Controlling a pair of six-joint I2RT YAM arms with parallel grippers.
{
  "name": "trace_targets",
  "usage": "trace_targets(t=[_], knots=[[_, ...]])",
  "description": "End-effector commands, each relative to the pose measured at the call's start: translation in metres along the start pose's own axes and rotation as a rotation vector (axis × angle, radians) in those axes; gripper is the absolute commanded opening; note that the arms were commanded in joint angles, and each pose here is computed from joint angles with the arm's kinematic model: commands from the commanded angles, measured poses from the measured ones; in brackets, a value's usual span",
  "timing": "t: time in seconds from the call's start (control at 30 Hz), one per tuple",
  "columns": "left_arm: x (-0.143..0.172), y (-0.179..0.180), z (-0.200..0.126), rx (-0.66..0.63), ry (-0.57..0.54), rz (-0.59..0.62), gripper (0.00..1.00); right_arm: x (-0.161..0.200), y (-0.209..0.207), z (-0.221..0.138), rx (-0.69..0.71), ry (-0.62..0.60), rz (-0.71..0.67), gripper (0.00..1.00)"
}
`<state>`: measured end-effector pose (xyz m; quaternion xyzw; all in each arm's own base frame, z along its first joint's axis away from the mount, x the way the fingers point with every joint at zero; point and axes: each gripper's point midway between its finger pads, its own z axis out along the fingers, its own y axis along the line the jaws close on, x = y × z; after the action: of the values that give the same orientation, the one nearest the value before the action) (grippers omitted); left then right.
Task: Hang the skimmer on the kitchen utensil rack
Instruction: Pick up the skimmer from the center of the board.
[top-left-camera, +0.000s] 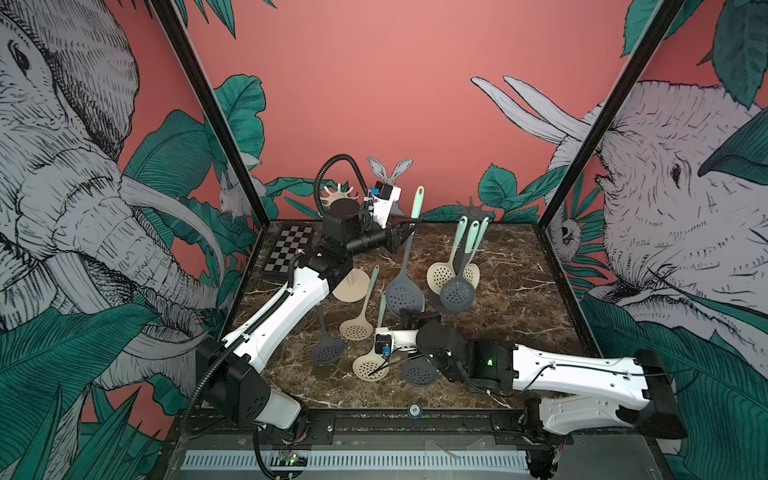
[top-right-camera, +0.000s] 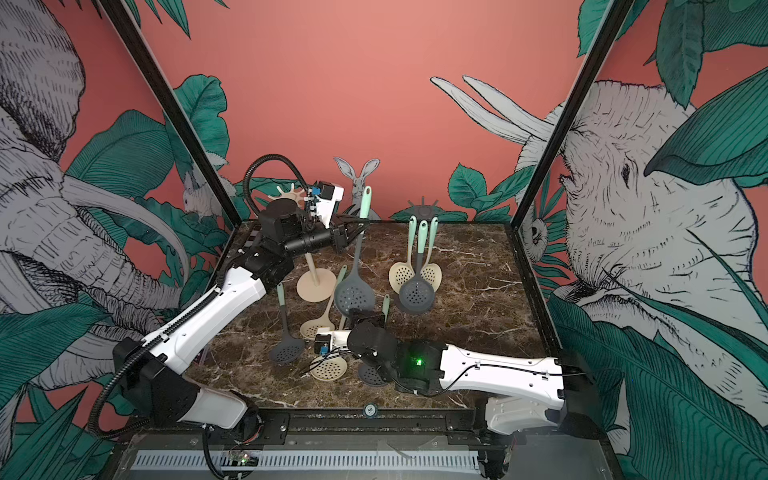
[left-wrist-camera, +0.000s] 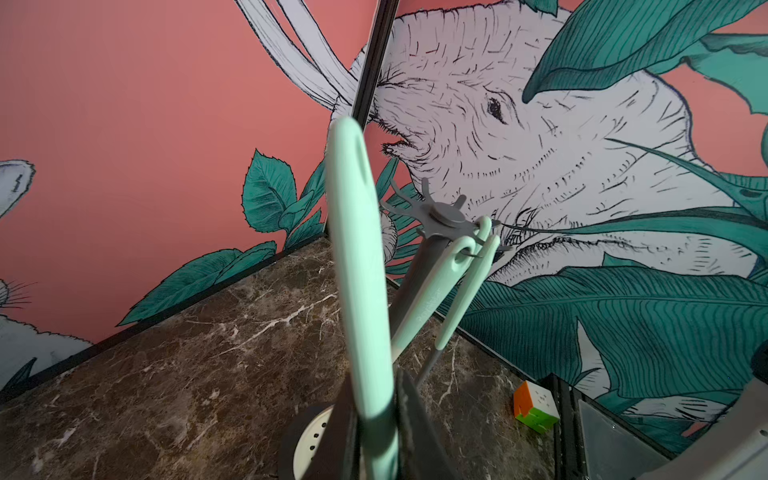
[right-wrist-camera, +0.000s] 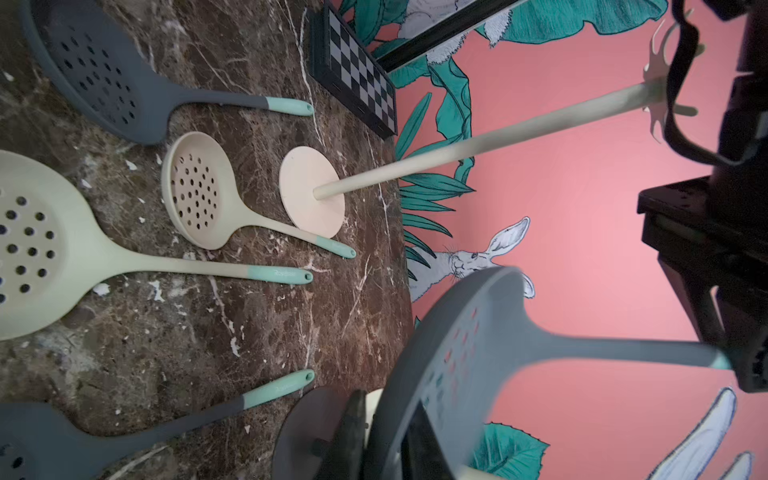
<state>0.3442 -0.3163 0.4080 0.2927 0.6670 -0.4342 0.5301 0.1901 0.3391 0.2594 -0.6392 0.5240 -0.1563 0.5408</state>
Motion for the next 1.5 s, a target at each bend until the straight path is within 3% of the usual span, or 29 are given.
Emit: trace_targets(t=[0.0, 0.1, 0.23, 0.47, 0.63, 1.03, 1.47], knots=[[-0.024, 0.006, -0.007, -0.04, -0.065, 0.098, 0.0, 0.0, -0.011, -0.005, 0.053, -0.016, 0.122, 0.35], [-0.027, 0.012, -0.01, -0.088, -0.073, 0.131, 0.0, 0.002, -0.021, -0.013, 0.048, -0.069, 0.289, 0.48], [-0.033, 0.018, -0.015, -0.144, -0.094, 0.155, 0.0, 0.004, -0.049, -0.025, 0.022, -0.183, 0.601, 0.58], [-0.042, 0.019, -0.019, -0.187, -0.182, 0.144, 0.0, 0.022, -0.113, -0.004, 0.124, -0.205, 1.089, 0.5], [-0.035, 0.011, -0.012, -0.211, -0.198, 0.158, 0.0, 0.026, -0.127, 0.027, 0.136, -0.245, 1.292, 0.5], [-0.021, 0.004, -0.007, -0.19, -0.21, 0.092, 0.0, 0.042, -0.138, 0.065, 0.118, -0.258, 1.448, 0.5], [-0.022, -0.005, -0.007, -0.134, -0.233, 0.05, 0.0, 0.034, -0.144, 0.084, 0.033, -0.335, 1.481, 0.46]])
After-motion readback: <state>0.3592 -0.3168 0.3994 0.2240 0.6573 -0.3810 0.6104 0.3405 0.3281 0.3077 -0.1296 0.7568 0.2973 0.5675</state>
